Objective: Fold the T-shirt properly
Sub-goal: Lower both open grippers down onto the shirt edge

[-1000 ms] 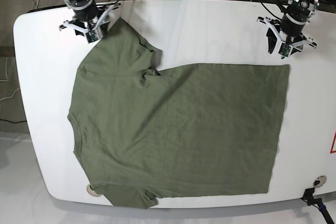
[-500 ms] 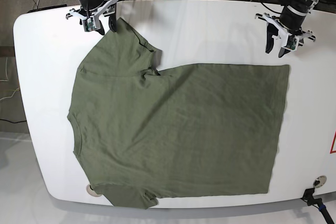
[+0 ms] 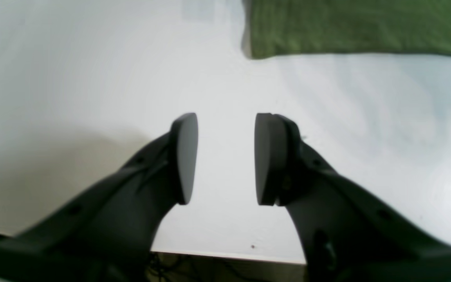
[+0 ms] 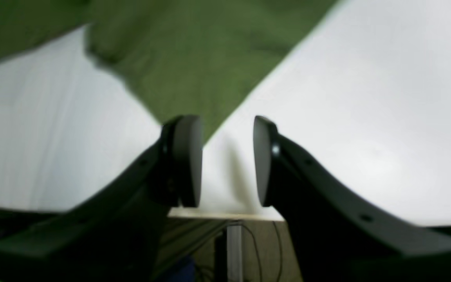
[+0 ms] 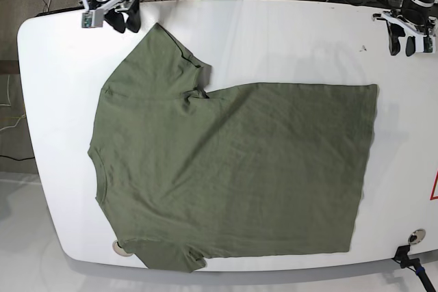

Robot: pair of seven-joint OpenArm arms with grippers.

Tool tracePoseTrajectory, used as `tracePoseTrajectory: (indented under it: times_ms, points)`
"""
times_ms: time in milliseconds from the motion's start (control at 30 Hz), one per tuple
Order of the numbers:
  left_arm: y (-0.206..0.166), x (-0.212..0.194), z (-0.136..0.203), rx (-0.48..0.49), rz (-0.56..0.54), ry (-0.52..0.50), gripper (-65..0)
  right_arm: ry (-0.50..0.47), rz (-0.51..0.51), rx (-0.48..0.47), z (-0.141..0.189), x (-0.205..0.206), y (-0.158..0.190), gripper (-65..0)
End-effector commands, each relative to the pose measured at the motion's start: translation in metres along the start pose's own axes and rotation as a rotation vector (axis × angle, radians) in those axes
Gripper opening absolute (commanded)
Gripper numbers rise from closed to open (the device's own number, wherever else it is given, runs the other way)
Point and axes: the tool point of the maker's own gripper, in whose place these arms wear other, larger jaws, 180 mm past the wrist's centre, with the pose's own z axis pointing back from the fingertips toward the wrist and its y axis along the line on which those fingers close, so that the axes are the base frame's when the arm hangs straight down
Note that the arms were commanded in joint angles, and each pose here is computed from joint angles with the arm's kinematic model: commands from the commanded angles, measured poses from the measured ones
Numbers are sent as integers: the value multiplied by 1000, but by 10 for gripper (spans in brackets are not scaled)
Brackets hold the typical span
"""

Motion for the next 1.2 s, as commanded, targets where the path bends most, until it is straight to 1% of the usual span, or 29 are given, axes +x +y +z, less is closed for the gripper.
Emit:
tracePoseTrajectory:
  times_ms: [0, 100, 233, 333, 400, 433, 500, 600, 667, 800, 867, 967, 1000, 1100, 1167]
  points:
    - [14, 17, 4, 31, 13, -50, -431, -41, -57, -4, 5, 16, -11, -445]
    - [17, 11, 5, 40, 17, -19, -431, -25, -65, -9, 6, 15, -15, -444]
    - [16, 20, 1, 40, 18, -41, -431, -28, -73, -8, 5, 15, -14, -443]
    - [16, 19, 0, 40, 22, -39, -431, -45, -114, 20, 6, 18, -9, -440]
    - [16, 19, -4, 31, 53, -52, -431, -34, -133, 40, 5, 17, -7, -440]
    - [16, 20, -8, 26, 72, -61, -431, -43, -137, 47, 4, 20, -6, -440]
    - [18, 13, -15, 21, 102, -30, -431, -50, -138, 49, 2, 23, -5, -440]
    - [26, 15, -23, 24, 103, -3, -431, -50, -137, 50, 1, 23, -5, -440]
    - [26, 16, -29, 20, 119, 0, -431, -23, -139, 52, 0, 18, -4, -440]
    - [25, 27, -36, 16, 128, -31, -430, 4, -148, 71, -7, 14, -3, -440]
    - [25, 31, -38, 14, 130, -42, -428, -25, -179, 106, -9, 19, 1, -440]
    - [24, 26, -44, 7, 155, -30, -426, -7, -257, 142, -13, 9, 3, -440]
    - [24, 23, -47, 3, 169, -26, -405, -12, -282, 152, -15, 8, 3, -440]
    - [31, 18, -50, 5, 174, -7, -296, -9, -337, 170, -17, 2, -2, -439]
    - [33, 17, -54, 2, 187, -7, -273, -14, -395, 187, -18, -4, -3, -439]
